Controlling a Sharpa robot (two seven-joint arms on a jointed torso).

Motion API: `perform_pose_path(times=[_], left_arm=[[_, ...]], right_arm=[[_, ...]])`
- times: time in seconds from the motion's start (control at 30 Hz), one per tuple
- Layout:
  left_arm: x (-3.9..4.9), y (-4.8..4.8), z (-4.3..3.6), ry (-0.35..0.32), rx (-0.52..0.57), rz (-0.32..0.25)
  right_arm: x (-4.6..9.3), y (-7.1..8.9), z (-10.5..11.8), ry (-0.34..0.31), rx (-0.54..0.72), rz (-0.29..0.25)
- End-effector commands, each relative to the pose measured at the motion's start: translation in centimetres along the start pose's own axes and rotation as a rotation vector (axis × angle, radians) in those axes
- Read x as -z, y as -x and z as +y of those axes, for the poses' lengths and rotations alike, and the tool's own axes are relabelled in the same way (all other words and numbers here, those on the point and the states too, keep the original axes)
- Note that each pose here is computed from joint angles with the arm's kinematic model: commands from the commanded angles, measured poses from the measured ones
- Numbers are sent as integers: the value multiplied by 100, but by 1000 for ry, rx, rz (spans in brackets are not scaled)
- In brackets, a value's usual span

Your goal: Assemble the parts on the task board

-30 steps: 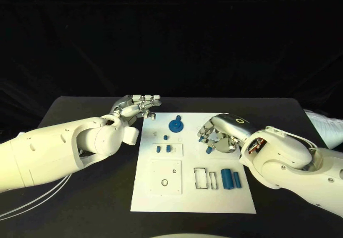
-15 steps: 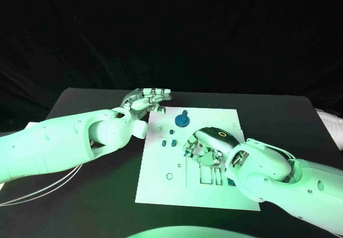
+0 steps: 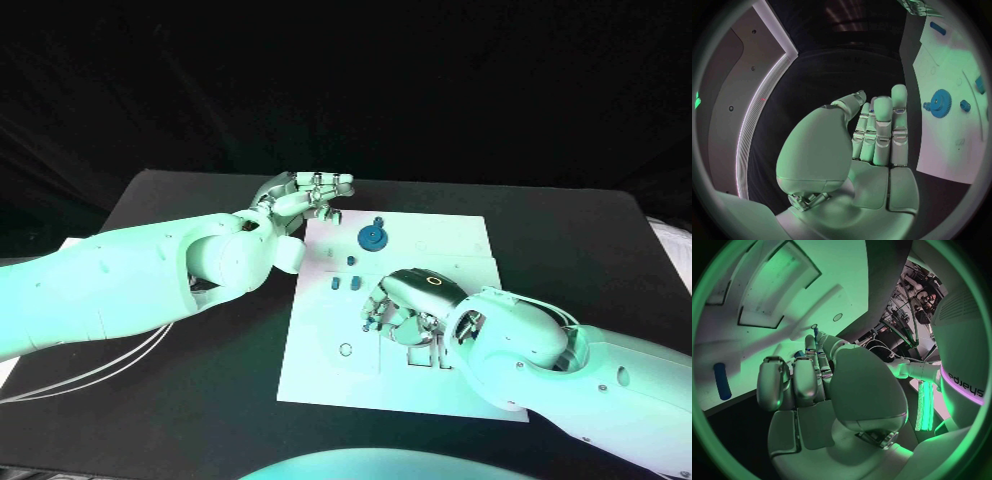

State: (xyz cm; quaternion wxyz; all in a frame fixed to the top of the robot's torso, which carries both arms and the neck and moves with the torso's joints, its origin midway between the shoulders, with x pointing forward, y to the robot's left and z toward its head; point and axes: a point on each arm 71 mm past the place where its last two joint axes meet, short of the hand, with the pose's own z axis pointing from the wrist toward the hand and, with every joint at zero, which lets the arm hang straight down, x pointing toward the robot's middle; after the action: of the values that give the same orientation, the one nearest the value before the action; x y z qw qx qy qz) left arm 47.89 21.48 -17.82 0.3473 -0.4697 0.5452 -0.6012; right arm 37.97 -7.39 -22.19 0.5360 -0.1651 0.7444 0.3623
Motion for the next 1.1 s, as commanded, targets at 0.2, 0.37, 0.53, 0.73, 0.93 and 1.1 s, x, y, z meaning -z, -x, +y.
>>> perform_pose_path(times=[0.2, 0.37, 0.53, 0.73, 0.93, 1.1], left_arm=[[-1, -32, 0, 3, 15, 26], [0, -33, 1, 5, 15, 29], [1, -30, 2, 6, 15, 29], [1, -27, 3, 9, 16, 30], [1, -23, 4, 11, 16, 30], [2, -23, 5, 12, 16, 30]], right_arm=[[-16, -52, 23, 15, 30, 38], [-23, -54, 4, 2, 40, 35], [-28, -49, -12, -12, 49, 26], [-32, -46, -11, -19, 65, 21], [-31, -40, 3, -19, 77, 14], [-35, -53, 15, -17, 85, 32]])
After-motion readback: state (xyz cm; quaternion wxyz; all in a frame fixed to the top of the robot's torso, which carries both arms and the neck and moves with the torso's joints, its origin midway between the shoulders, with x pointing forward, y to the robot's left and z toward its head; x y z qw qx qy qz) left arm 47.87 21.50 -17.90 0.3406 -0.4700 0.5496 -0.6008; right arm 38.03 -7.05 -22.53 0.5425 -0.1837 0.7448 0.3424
